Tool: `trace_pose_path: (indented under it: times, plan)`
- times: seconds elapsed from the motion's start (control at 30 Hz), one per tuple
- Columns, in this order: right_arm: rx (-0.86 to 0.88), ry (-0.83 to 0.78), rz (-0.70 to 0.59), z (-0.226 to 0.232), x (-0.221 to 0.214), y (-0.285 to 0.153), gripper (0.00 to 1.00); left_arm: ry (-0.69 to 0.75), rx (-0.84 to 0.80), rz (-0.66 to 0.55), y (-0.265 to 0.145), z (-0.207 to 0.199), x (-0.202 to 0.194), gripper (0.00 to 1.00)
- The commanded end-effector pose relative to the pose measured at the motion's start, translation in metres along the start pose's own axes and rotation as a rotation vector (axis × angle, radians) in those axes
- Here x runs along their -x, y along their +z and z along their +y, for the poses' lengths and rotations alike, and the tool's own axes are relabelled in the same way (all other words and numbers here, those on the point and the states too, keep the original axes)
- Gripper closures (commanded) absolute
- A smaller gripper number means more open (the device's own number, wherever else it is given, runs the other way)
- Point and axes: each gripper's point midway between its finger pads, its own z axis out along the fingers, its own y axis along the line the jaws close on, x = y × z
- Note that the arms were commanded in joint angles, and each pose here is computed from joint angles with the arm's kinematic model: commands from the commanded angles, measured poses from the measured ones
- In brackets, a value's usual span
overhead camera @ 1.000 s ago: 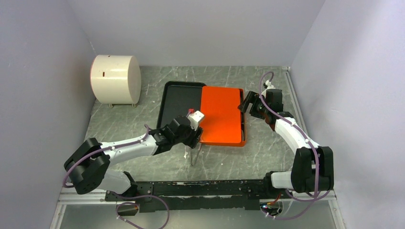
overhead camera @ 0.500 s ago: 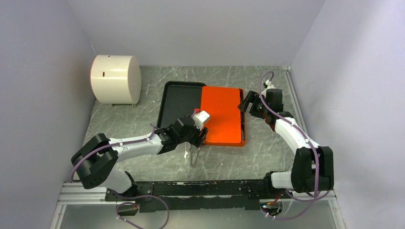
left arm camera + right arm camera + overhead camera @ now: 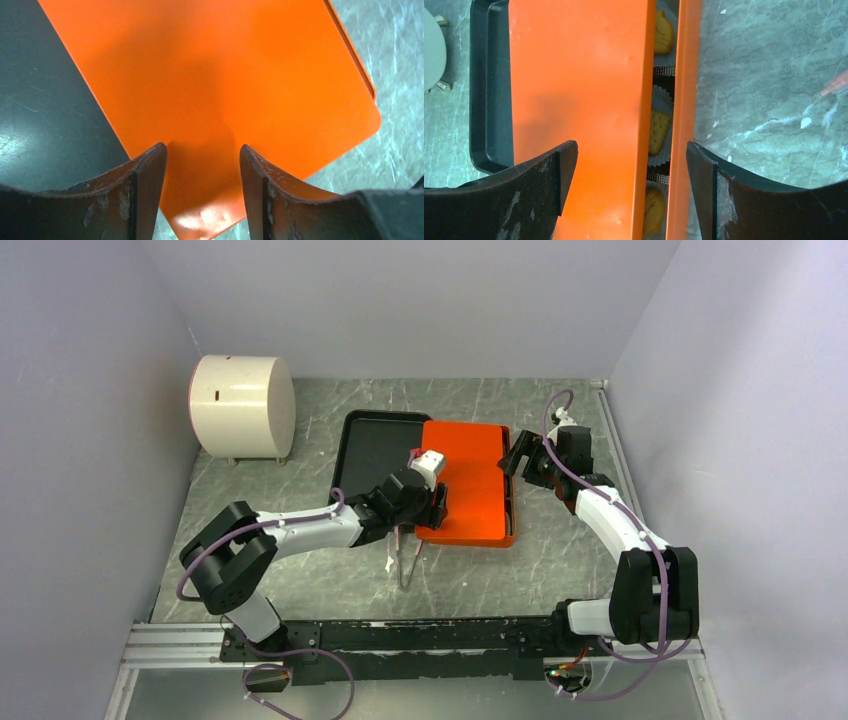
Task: Pack the cookies
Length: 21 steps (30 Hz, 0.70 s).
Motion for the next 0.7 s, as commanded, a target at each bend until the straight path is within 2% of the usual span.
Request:
trace_pose_path:
  times: [0.0, 0.1, 0.2, 0.37, 0.43, 0.67]
  plan:
    - [0.029, -0.036, -0.05, 0.008, 0.014, -0.001, 0.16, -0.086, 0.064, -0.077, -0.001, 0.001, 0.036, 0.39]
    - [0.022, -0.044, -0.059, 0.007, 0.015, -0.003, 0.16, -0.127, 0.138, -0.138, -0.013, 0.014, 0.051, 0.37]
    - [0.022, -0.041, -0.061, 0.007, 0.015, -0.003, 0.16, -0.181, 0.188, -0.148, -0.017, 0.031, 0.057, 0.36]
    - [0.02, -0.041, -0.062, 0.007, 0.016, -0.003, 0.15, -0.288, 0.142, -0.101, -0.003, 0.04, 0.05, 0.34]
    - [0.015, -0.044, -0.066, 0.007, 0.017, -0.004, 0.15, -0.31, 0.138, -0.086, 0.003, 0.041, 0.049, 0.2]
    - [0.003, -0.045, -0.065, 0.005, 0.017, -0.003, 0.14, -0.361, 0.094, -0.048, 0.022, 0.034, 0.044, 0.2]
